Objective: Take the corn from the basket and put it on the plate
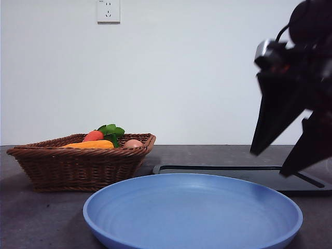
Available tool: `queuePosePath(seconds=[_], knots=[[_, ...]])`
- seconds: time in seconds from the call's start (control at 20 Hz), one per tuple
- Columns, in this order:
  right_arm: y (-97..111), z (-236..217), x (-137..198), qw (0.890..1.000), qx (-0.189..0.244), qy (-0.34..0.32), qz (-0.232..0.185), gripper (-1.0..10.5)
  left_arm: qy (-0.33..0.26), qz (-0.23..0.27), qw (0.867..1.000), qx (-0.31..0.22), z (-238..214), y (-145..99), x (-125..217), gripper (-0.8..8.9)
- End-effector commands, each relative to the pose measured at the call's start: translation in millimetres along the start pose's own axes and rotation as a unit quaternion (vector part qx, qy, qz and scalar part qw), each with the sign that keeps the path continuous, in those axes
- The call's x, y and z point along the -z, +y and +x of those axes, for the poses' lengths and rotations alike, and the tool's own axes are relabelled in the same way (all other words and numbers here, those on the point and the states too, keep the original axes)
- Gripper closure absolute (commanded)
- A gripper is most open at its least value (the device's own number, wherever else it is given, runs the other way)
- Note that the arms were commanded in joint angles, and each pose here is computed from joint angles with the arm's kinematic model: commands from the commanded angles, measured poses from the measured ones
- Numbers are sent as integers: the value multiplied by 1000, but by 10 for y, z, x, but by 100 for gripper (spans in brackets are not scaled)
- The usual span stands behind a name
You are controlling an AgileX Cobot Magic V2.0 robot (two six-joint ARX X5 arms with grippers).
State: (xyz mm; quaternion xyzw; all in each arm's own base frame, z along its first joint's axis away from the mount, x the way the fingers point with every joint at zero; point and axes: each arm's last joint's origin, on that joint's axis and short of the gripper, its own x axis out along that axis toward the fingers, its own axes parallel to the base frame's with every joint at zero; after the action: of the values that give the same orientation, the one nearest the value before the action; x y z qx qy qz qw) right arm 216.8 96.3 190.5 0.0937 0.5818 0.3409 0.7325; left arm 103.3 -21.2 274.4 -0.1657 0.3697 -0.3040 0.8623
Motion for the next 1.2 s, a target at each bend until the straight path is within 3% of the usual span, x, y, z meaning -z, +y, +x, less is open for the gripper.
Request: queuePosePath(seconds=[0.05, 0.25, 0.55, 0.7, 1.0, 1.2], knots=[[-14, 136, -67, 1000, 3, 15, -1, 639, -7, 11, 1000, 4, -21, -25, -43, 434], [-70, 310, -83, 999, 19, 37, 1, 661, -7, 11, 1000, 4, -21, -25, -43, 434], [-57, 448, -77, 998, 18, 56, -7, 858, -7, 11, 1000, 4, -20, -25, -45, 435], [-74, 506, -67, 997, 42, 65, -6, 940, -7, 11, 1000, 4, -20, -25, -45, 435], [-67, 486, -59, 996, 52, 66, -4, 945, -17, 19, 1000, 0, -14, -21, -78, 435], [58, 291, -13, 998, 31, 56, -10, 945, -19, 21, 999, -39, 25, 4, -202, 435]])
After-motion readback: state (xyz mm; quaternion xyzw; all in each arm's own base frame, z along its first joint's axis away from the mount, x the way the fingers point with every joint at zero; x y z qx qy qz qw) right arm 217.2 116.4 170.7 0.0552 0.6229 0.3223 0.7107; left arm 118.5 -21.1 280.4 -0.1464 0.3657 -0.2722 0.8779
